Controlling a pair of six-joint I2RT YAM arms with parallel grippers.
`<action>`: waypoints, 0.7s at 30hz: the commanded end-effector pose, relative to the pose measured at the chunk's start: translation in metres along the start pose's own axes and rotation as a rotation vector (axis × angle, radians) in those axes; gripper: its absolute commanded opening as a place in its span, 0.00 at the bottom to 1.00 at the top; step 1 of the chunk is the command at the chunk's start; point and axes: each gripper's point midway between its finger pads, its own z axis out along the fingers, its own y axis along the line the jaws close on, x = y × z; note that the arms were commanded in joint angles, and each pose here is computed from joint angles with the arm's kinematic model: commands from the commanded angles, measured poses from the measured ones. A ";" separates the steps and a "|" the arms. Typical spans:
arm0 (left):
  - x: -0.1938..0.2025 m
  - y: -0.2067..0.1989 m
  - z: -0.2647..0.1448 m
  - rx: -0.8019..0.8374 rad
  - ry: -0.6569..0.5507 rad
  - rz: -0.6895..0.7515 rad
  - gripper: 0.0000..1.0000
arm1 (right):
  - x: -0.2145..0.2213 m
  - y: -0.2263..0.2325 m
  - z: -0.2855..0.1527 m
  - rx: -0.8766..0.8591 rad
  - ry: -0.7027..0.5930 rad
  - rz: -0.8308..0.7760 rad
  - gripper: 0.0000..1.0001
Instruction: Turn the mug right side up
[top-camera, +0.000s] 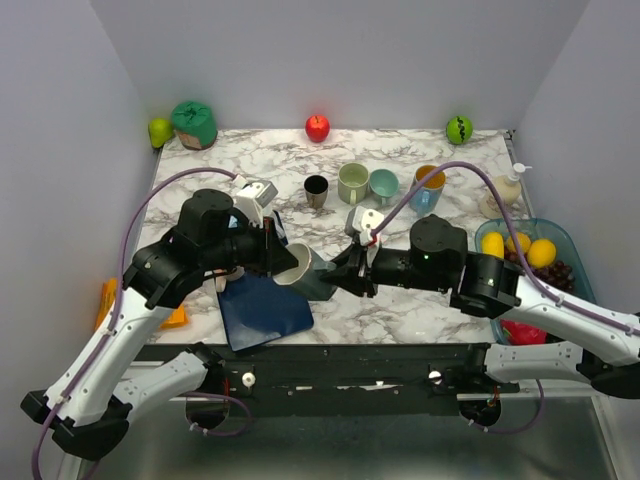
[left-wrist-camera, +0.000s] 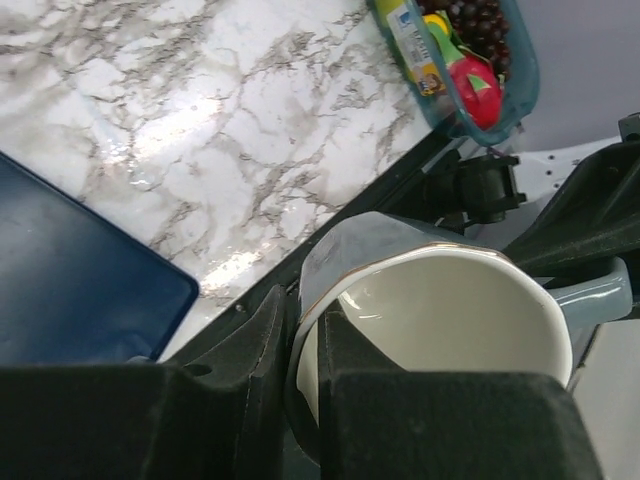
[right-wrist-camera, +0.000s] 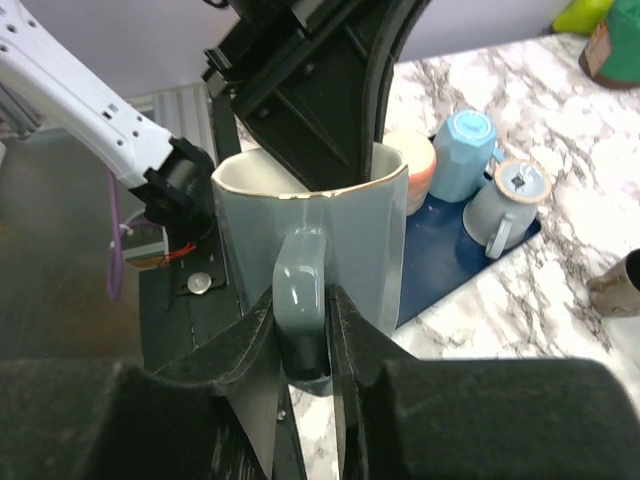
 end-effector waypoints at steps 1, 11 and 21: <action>-0.005 0.003 -0.008 -0.029 -0.007 0.113 0.00 | 0.011 -0.015 0.011 0.071 0.060 0.008 0.34; 0.004 0.020 0.001 -0.081 0.032 0.133 0.00 | 0.060 -0.017 0.047 0.051 0.238 0.001 0.13; -0.009 0.037 0.001 -0.188 -0.003 0.143 0.23 | 0.116 -0.045 0.067 0.208 0.426 0.014 0.01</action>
